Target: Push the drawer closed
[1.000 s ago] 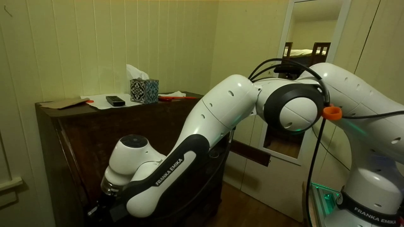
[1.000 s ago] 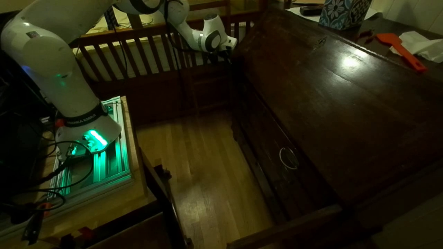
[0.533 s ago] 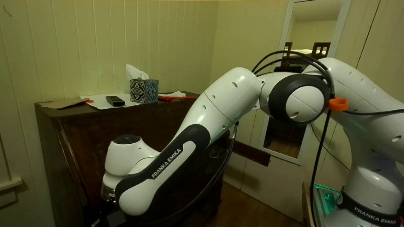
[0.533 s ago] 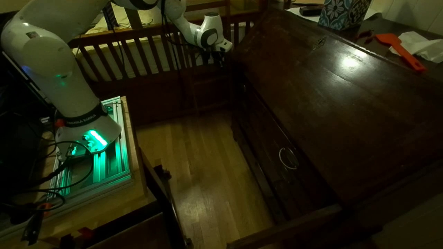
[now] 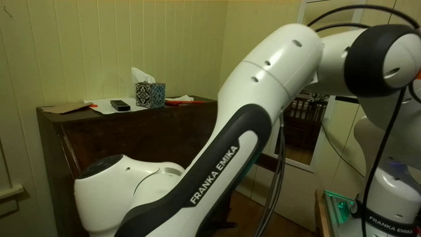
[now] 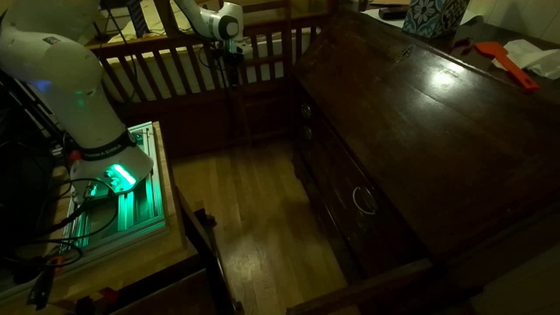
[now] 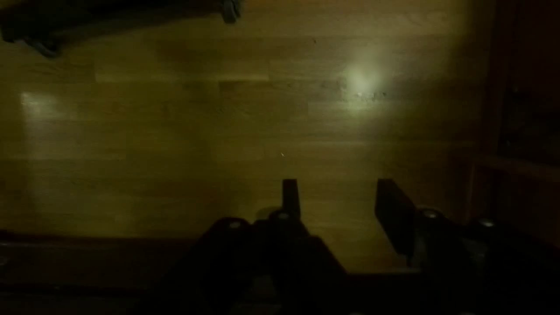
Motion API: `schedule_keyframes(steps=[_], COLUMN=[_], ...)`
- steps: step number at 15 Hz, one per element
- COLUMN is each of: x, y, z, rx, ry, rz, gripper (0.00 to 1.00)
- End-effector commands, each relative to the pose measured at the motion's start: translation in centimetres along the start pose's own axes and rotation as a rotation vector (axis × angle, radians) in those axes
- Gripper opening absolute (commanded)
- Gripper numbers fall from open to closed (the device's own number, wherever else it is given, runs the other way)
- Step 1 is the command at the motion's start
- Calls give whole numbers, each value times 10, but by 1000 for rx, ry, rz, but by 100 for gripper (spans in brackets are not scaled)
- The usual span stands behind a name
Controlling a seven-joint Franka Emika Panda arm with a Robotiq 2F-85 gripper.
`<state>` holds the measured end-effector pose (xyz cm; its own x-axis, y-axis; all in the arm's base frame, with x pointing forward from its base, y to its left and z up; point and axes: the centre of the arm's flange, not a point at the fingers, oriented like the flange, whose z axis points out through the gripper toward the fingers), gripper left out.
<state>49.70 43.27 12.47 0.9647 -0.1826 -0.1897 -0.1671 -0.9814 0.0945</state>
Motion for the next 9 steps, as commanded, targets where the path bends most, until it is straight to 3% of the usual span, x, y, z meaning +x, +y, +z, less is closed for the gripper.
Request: schedule_keyframes(steps=[1, 2, 4, 5, 9], x=[-77, -44, -72, -76, -69], y=[-20, -21, -34, -35, -27], z=[-38, -19, -34, -35, -33], rx=[-38, -24, -19, -21, -29], ry=[-7, -22, -11, -9, -12], rz=[-82, -50, -87, -94, -80], gripper=[82, 65, 79, 82, 82])
